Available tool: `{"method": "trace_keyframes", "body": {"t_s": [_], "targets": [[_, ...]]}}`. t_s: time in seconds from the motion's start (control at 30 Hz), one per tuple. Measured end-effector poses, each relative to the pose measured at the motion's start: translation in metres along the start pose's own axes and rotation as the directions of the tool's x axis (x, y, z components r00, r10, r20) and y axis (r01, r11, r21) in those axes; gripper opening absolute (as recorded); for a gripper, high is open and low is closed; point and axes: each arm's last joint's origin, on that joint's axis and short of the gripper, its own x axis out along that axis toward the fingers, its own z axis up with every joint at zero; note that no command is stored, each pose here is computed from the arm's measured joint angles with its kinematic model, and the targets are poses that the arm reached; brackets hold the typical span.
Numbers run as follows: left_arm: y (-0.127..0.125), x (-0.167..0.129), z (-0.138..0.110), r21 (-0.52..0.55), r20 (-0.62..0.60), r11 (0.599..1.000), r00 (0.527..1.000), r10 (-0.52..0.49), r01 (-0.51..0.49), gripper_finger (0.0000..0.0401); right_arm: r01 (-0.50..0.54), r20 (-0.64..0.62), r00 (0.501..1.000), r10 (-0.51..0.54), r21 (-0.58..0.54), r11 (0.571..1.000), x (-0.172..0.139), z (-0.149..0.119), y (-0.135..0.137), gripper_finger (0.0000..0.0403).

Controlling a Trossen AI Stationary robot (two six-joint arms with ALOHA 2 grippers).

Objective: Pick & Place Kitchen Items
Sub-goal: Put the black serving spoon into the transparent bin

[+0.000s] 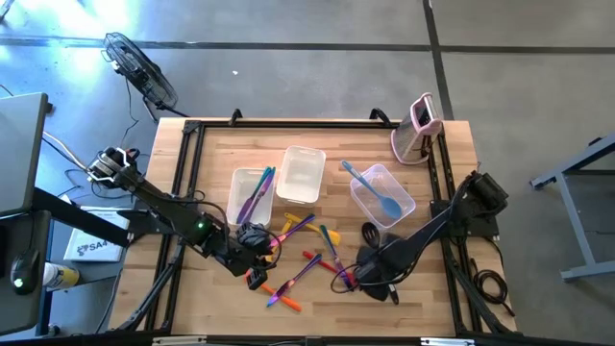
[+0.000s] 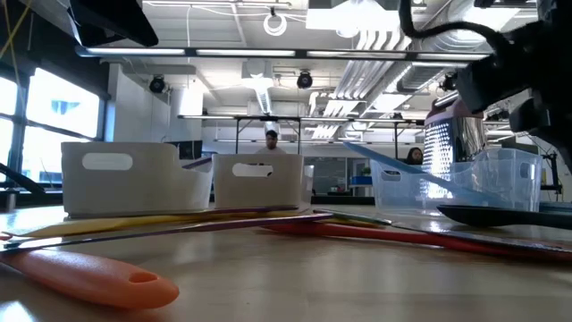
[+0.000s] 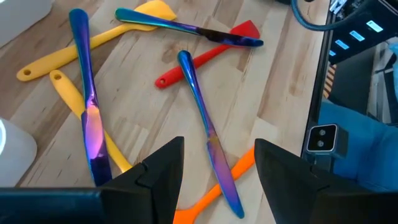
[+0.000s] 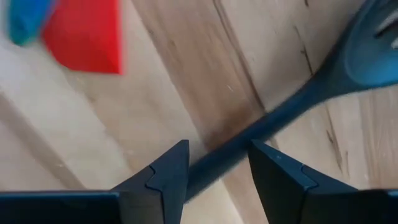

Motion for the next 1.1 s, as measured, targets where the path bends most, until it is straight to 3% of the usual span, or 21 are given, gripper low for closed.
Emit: {"method": "trace_keyframes", "body": {"t_s": [0.33, 0.5, 0.7, 1.0, 1.1], "targets": [[-0.001, 0.000, 0.001, -0.003, 0.006, 1.000, 1.000, -0.008, 0.008, 0.0191, -0.036, 0.024, 0.999, 0.035, 0.036, 0.999, 0.001, -0.001, -0.003, 0.0160], [-0.002, 0.000, 0.001, -0.003, 0.012, 1.000, 1.000, -0.017, 0.017, 0.0191, 0.025, 0.088, 0.996, -0.035, 0.110, 0.994, -0.007, -0.002, -0.010, 0.0160], [-0.002, 0.000, 0.001, -0.001, 0.016, 1.000, 1.000, -0.021, 0.021, 0.0191, 0.062, 0.049, 0.996, -0.073, 0.191, 0.980, -0.002, 0.002, -0.022, 0.0160], [-0.004, 0.000, 0.003, 0.011, 0.030, 0.999, 0.999, -0.041, 0.040, 0.0191, -0.082, 0.047, 0.996, 0.074, 0.203, 0.976, 0.024, 0.002, -0.027, 0.0160], [-0.004, 0.000, 0.003, 0.010, 0.030, 0.999, 0.999, -0.041, 0.041, 0.0191, -0.086, 0.052, 0.996, 0.078, 0.200, 0.976, 0.026, 0.002, -0.027, 0.0157]]}}
